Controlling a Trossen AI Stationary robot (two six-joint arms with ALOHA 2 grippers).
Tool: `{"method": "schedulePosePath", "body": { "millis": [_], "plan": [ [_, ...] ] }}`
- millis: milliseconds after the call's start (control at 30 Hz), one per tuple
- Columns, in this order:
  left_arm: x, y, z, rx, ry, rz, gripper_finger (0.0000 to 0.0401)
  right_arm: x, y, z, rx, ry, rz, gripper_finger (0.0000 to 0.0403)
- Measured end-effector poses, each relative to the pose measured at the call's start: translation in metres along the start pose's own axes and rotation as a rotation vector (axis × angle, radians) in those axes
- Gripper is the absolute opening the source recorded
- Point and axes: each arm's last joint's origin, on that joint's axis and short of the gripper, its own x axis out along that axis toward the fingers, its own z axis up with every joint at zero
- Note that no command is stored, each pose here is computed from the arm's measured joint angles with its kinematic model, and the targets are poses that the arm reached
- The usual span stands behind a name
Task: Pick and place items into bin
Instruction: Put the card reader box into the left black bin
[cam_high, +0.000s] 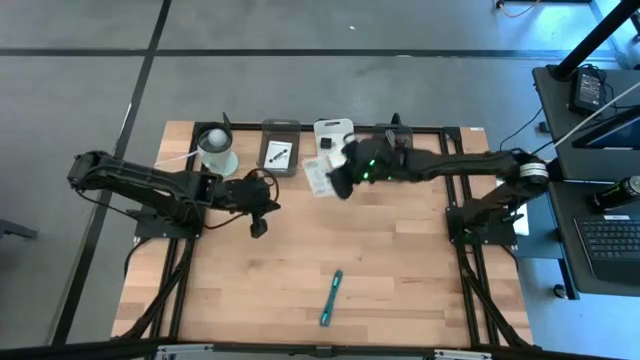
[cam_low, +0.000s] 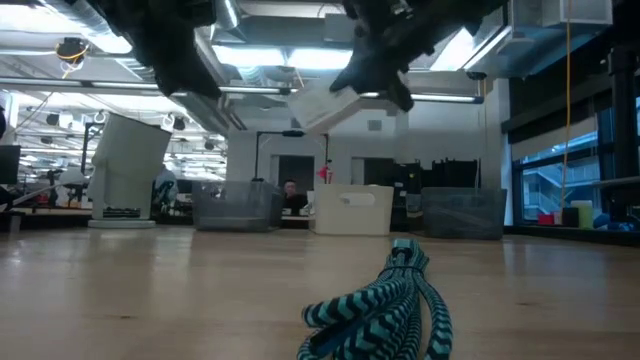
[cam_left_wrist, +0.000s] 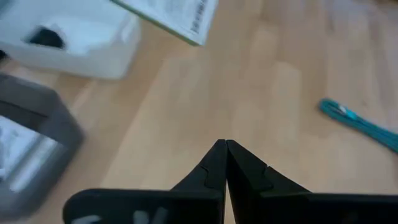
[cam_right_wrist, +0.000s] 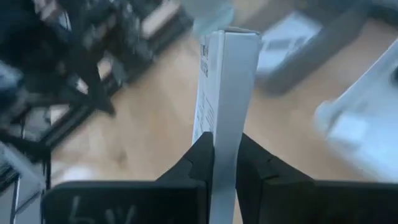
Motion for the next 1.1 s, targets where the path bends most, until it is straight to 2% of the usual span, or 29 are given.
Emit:
{"method": "schedulePosePath", "body": {
  "millis": [167, 367, 467, 600, 733, 933, 1100],
  "plan": [
    [0.009, 0.000, 0.000, 0.056, 0.004, 0.061, 0.0003, -0.006, -0.023, 0.022, -0.001, -0.039, -0.010, 0.0038],
    [0.022, -0.002, -0.007, 0.189, 0.074, 0.001, 0.0001, 0.014, -0.030, 0.057, -0.004, -0.062, 0.028, 0.0036],
    [0.032, 0.004, -0.021, 0.186, 0.016, -0.027, 0.0002, 0.029, -0.026, 0.079, -0.030, -0.096, 0.031, 0.0041],
    [0.041, 0.020, -0.049, 0.085, -0.062, -0.040, 0.0001, 0.057, -0.022, 0.105, -0.039, -0.093, 0.016, 0.0039],
    [0.037, 0.031, -0.063, 0.037, -0.118, -0.088, 0.0003, 0.093, -0.030, 0.123, 0.044, -0.082, -0.009, 0.0035],
    [0.023, 0.043, -0.064, 0.132, -0.198, -0.057, 0.0002, 0.145, -0.053, 0.132, 0.212, -0.058, -0.052, 0.0040],
    [0.013, 0.052, -0.059, 0.181, -0.258, -0.023, 0.0002, 0.177, -0.066, 0.127, 0.283, -0.021, -0.081, 0.0036]
  ]
}}
